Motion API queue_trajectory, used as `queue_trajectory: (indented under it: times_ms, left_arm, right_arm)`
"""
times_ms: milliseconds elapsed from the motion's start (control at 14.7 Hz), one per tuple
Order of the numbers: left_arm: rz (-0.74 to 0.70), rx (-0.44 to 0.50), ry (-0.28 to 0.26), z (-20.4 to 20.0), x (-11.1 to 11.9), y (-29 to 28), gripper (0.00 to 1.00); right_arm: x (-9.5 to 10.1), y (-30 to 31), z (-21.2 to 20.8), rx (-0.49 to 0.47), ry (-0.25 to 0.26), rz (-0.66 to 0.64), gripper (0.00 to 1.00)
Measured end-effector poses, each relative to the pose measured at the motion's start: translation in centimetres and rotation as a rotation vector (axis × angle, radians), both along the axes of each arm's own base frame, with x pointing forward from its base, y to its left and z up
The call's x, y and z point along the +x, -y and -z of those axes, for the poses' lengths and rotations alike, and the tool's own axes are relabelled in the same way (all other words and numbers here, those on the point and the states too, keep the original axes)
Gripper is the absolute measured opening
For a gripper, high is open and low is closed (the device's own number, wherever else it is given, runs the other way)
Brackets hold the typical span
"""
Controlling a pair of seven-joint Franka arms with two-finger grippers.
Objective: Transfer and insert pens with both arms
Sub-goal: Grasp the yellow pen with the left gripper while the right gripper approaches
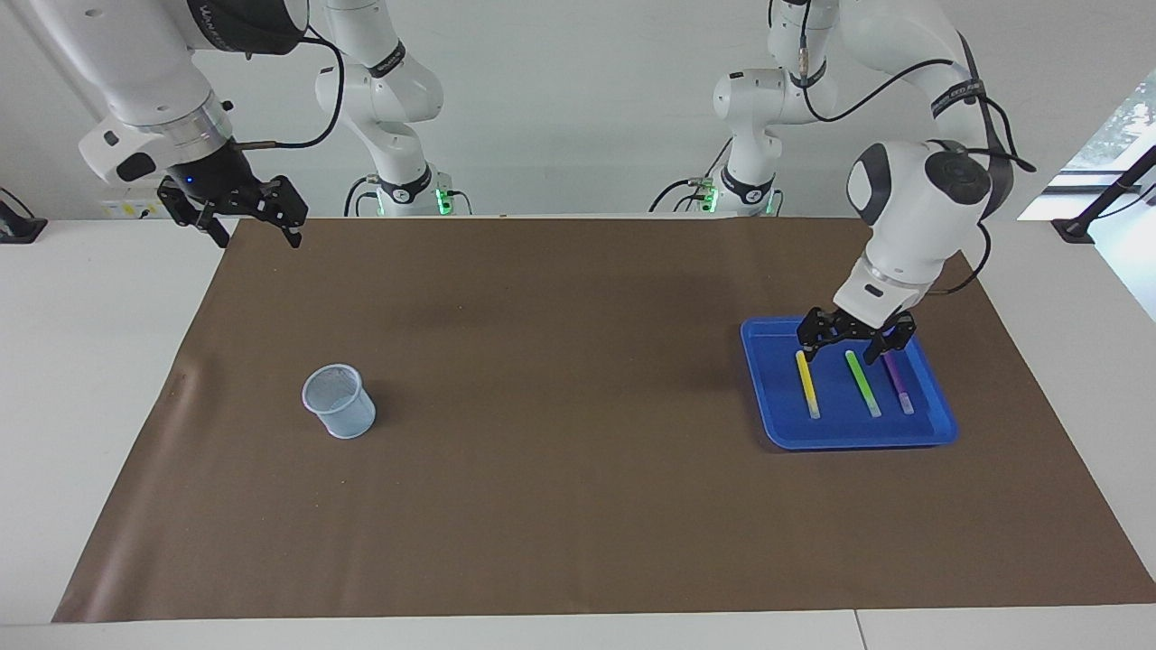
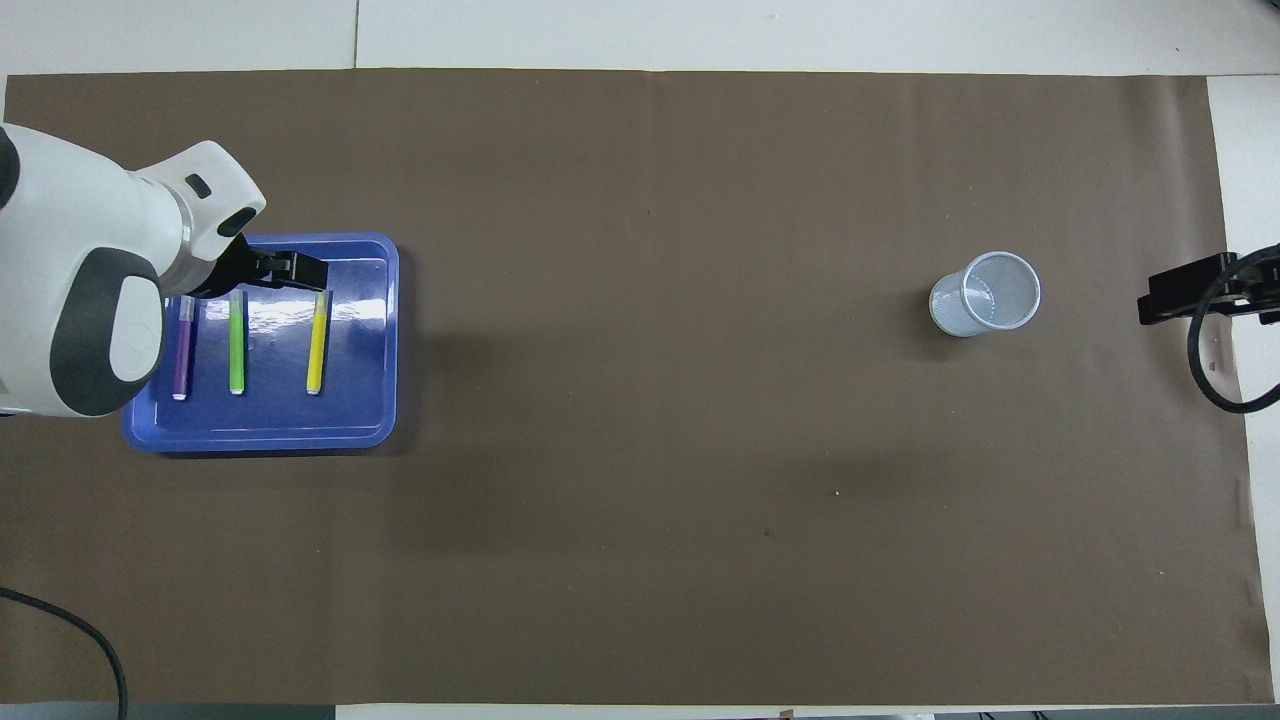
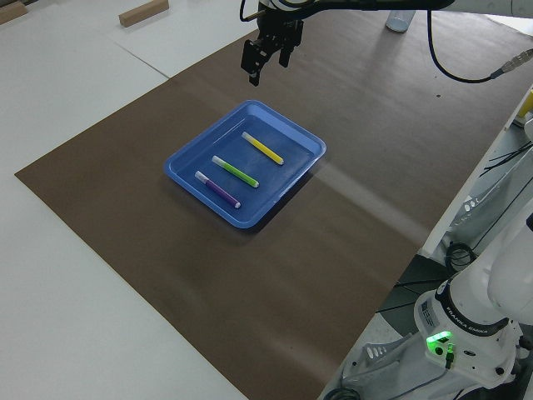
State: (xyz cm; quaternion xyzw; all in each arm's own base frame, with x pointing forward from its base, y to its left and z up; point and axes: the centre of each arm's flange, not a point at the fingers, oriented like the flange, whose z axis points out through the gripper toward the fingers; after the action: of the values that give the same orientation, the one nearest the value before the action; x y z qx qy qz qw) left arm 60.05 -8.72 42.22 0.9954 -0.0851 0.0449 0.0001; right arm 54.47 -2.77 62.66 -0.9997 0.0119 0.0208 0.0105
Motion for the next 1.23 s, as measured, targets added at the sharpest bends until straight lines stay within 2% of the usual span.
queue_trajectory:
  times_ms: [614,887,955,1092,1228]
  left_arm:
    - [0.062,0.018,0.015,10.2,0.0,-1.6,0.96]
    - [0.058,0.026,-0.004,12.3,0.0,-2.4,0.91]
    - [0.055,0.026,-0.01,12.6,-0.2,-2.6,0.82]
    - [0.053,0.025,-0.007,12.4,-0.2,-2.4,0.56]
    - [0.046,0.026,-0.003,12.0,-0.2,-2.6,0.34]
  right_arm:
    - [0.0,-3.0,0.7,0.091,-0.015,-0.038,1.0]
    - [-0.6,-4.5,2.1,0.253,-0.032,-0.025,1.0]
    - [-0.8,-4.7,2.3,0.286,-0.023,-0.017,1.0]
    - [-1.2,-5.2,3.0,0.348,-0.012,-0.002,1.0]
    - [-1.8,-5.5,4.0,0.407,-0.009,0.021,1.0]
